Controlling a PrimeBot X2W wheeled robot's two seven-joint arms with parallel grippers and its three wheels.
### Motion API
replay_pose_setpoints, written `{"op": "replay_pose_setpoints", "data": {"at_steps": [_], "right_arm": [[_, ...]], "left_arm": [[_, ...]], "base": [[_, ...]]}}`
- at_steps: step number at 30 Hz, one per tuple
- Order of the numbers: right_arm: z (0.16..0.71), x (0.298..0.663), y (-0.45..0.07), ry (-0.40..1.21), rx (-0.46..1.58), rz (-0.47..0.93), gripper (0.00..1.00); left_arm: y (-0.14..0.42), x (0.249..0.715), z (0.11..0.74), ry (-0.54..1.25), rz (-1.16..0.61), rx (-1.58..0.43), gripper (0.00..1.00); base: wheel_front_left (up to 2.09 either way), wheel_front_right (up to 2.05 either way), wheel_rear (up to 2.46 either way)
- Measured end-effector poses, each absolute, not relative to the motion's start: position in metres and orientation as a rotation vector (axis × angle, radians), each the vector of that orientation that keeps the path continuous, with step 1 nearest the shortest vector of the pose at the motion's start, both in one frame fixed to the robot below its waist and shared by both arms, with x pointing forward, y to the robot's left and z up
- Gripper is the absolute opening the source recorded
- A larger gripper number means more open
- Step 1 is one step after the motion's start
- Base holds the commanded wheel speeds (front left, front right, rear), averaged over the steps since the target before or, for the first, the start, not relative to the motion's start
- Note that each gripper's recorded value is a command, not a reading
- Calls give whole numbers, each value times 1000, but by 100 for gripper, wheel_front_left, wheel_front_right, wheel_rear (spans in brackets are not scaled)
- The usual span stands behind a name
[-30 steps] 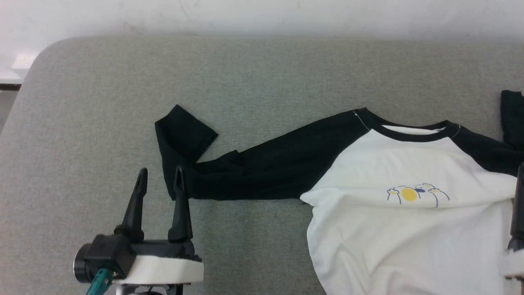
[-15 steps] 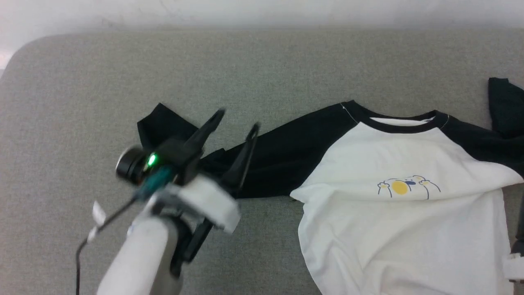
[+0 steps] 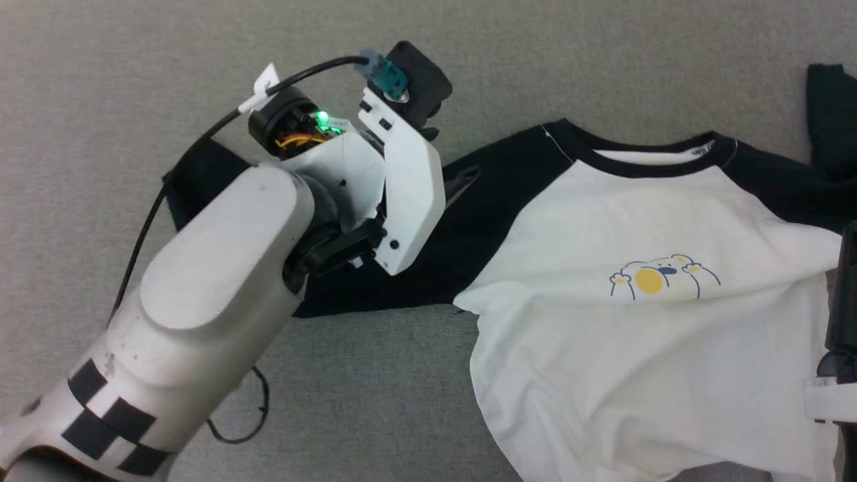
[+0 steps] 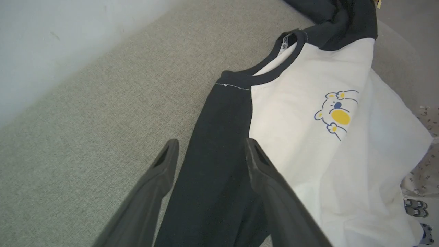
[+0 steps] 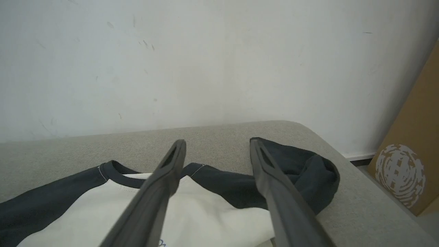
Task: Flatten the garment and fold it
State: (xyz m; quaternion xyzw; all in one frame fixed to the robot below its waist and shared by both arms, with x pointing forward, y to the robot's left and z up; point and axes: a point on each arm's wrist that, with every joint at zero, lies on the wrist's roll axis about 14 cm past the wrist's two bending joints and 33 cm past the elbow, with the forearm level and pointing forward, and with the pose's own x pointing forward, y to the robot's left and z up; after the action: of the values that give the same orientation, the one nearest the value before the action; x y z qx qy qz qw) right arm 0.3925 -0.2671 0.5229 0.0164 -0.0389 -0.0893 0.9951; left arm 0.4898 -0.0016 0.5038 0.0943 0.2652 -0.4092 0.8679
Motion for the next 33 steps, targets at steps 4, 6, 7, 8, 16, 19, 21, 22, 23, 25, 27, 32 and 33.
{"op": "replay_pose_setpoints", "data": {"at_steps": [4,6,7,8,16,19,21,22,23,25,27,32,33], "right_arm": [[508,395,-274,-48,35,-203,100],[502,396,-278,-38,35,-215,100],[499,396,-279,-33,36,-221,100],[496,396,-281,-26,34,-227,100],[480,395,-296,17,9,-274,100],[478,394,-300,25,-1,-287,100],[476,393,-303,31,-7,-295,100],[475,393,-304,34,-9,-298,100],[475,392,-305,37,-11,-301,100],[474,392,-305,39,-13,-302,100],[475,393,-305,39,-13,-301,100],[476,395,-302,39,-14,-291,100],[476,395,-302,38,-13,-290,100]], "left_arm": [[1,497,472,662,-879,250,100],[4,502,457,701,-878,259,100],[5,505,449,715,-879,265,100],[5,507,442,728,-879,267,100],[-1,515,391,826,-902,263,100],[-8,522,387,814,-914,251,100],[-10,524,382,815,-917,243,100],[-11,524,379,823,-920,233,100],[-12,523,377,841,-922,223,100],[-13,522,377,875,-927,197,100],[-15,519,380,904,-932,155,100],[-14,511,380,957,-942,116,0],[-15,507,378,973,-949,102,0]], "base": [[0,0,0],[0,0,0],[0,0,0],[0,0,0],[0,0,0],[0,0,0],[0,0,0],[0,0,0],[0,0,0],[0,0,0],[0,0,0],[0,0,0],[0,0,0]]}}
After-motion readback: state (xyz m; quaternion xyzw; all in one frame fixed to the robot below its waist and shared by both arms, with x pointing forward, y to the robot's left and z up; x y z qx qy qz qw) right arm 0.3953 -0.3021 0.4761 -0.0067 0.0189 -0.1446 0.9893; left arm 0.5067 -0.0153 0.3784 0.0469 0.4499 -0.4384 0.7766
